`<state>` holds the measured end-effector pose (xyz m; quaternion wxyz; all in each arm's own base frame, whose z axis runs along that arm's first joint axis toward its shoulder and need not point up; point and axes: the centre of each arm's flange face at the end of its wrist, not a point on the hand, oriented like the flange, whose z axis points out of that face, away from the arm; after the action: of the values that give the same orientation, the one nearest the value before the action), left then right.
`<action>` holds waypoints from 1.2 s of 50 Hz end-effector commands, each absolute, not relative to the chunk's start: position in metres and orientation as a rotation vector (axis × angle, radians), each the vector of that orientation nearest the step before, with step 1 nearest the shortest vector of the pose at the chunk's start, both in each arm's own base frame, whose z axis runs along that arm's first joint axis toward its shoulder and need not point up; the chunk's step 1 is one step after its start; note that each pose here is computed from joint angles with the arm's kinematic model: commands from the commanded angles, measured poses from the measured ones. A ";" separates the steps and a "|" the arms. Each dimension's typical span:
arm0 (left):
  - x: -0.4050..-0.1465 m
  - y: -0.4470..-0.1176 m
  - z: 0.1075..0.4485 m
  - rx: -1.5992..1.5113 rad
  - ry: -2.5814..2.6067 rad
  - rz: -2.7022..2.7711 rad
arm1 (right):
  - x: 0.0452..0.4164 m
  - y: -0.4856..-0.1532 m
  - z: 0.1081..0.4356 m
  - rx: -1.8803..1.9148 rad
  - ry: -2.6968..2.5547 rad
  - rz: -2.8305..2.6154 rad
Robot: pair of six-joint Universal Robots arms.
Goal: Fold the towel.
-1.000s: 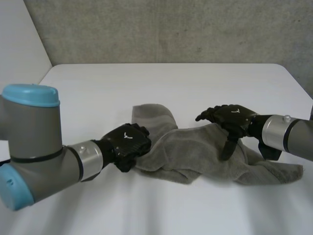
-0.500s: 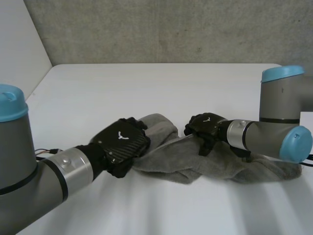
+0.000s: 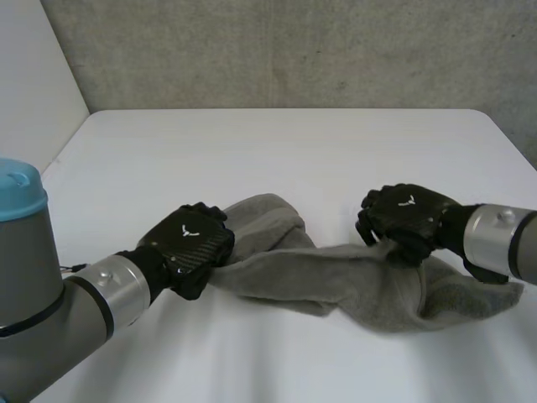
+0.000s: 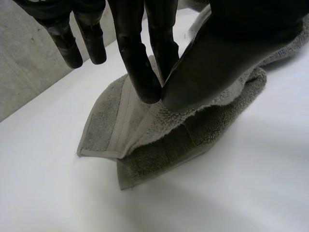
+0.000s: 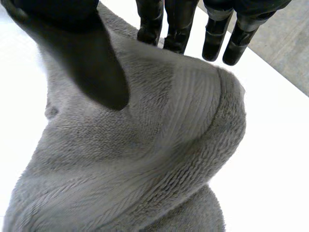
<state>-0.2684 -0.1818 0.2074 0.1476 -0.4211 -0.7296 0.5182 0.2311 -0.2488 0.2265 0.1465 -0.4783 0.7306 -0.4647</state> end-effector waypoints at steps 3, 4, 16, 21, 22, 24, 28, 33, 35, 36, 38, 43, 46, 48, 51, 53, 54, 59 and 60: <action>-0.279 -0.187 0.198 -1.137 -2.068 1.493 | 0.215 -0.246 0.218 -1.317 2.046 -1.366; -0.281 -0.188 0.197 -1.120 -2.060 1.499 | 0.212 -0.245 0.217 -1.304 2.048 -1.366; -0.300 -0.199 0.193 -1.108 -1.952 1.600 | 0.190 -0.262 0.245 -1.241 2.047 -1.592; -0.305 -0.211 0.186 -1.082 -1.964 1.659 | 0.174 -0.277 0.252 -1.120 2.083 -1.657; -0.305 -0.211 0.186 -1.082 -1.964 1.659 | 0.171 -0.278 0.253 -1.096 2.084 -1.655; -0.307 -0.217 0.180 -1.065 -1.979 1.691 | 0.169 -0.279 0.253 -1.083 2.078 -1.651; -0.310 -0.217 0.175 -1.071 -1.981 1.685 | 0.160 -0.284 0.256 -1.059 2.078 -1.676; -0.313 -0.217 0.173 -1.077 -1.972 1.684 | 0.156 -0.287 0.256 -1.042 2.092 -1.681; -0.317 -0.219 0.175 -1.070 -1.935 1.720 | 0.156 -0.287 0.256 -1.041 2.094 -1.673; -0.317 -0.219 0.175 -1.070 -1.935 1.720 | 0.156 -0.286 0.255 -1.039 2.096 -1.665; -0.329 -0.213 0.176 -1.098 -1.868 1.737 | 0.157 -0.285 0.254 -1.040 2.095 -1.659; -0.351 -0.198 0.180 -1.158 -1.765 1.727 | 0.157 -0.284 0.252 -1.039 2.080 -1.646; -0.362 -0.195 0.181 -1.192 -1.714 1.692 | 0.157 -0.283 0.250 -1.036 2.079 -1.636; -0.364 -0.193 0.179 -1.212 -1.710 1.651 | 0.157 -0.282 0.250 -1.036 2.080 -1.634; -0.362 -0.192 0.171 -1.246 -1.756 1.548 | 0.157 -0.283 0.250 -1.036 2.079 -1.635; -0.357 -0.193 0.166 -1.249 -1.810 1.499 | 0.156 -0.284 0.249 -1.034 2.081 -1.641; -0.349 -0.196 0.161 -1.244 -1.869 1.456 | 0.156 -0.284 0.249 -1.034 2.081 -1.641; -0.327 -0.194 0.144 -1.209 -2.002 1.348 | 0.146 -0.294 0.248 -0.982 2.100 -1.677; -0.327 -0.194 0.144 -1.209 -2.002 1.347 | 0.146 -0.296 0.247 -0.941 2.099 -1.669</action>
<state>-0.3441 -0.1960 0.1563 0.2286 -0.4495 -0.6904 0.5187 0.1530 -0.2870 0.2486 0.1442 -0.3550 0.7237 -0.5740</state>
